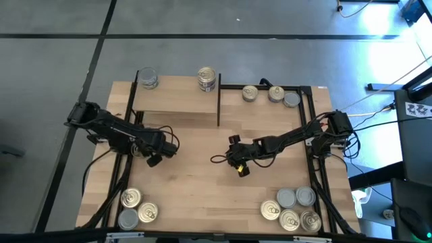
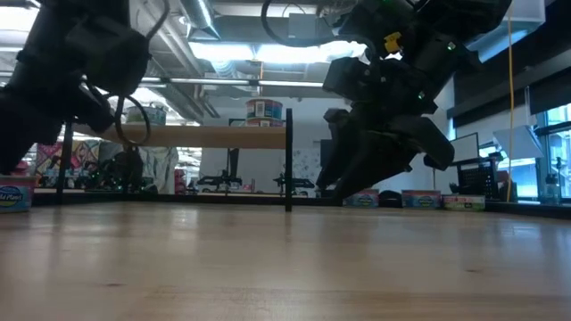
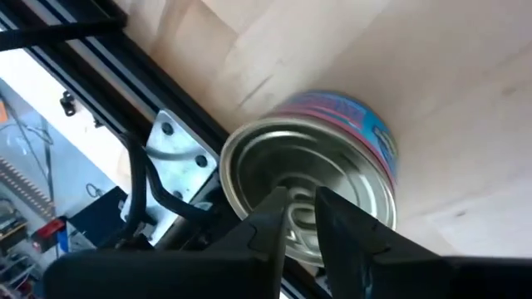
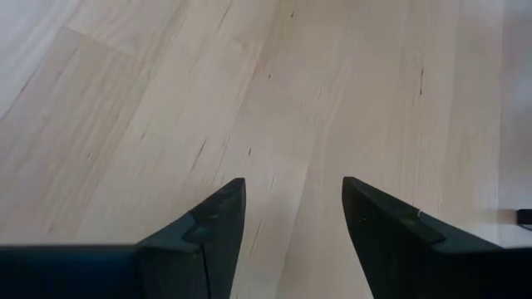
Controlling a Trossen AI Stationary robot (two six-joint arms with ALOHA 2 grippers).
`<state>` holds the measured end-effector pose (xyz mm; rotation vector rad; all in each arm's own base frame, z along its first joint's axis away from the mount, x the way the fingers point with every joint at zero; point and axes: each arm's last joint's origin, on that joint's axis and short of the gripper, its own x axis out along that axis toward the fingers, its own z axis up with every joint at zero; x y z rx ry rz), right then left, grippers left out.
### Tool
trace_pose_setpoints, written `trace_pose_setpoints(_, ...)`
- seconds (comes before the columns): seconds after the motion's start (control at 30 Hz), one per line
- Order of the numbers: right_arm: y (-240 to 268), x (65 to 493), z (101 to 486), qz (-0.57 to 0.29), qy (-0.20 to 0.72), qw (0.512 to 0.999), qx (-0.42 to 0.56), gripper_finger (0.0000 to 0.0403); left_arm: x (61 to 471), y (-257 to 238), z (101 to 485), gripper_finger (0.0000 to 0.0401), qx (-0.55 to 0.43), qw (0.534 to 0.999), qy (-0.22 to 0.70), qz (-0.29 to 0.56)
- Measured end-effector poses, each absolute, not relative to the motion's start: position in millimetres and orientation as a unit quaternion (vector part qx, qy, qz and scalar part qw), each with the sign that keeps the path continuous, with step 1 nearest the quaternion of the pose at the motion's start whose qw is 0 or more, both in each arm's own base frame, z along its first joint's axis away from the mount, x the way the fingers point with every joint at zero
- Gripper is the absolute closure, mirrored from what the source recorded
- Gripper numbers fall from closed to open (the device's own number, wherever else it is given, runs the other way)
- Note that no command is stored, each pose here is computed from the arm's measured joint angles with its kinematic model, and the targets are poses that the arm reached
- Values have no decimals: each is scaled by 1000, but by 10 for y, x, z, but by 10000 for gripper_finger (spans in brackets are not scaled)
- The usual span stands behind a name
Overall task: Stack canned seafood by type on shelf
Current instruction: Put the blue tuna can on the shelf
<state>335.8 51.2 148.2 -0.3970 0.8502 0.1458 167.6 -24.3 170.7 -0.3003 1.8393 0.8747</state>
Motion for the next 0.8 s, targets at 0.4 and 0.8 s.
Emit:
trace_pose_setpoints(0.4,513,3363,1486,70,406,891,-191,203,1813,-214,1515,357,-87,509,798,311)
trace_pose_setpoints(0.8,513,3364,1487,70,405,891,-191,203,1963,-258,1586,357,-78,549,783,282)
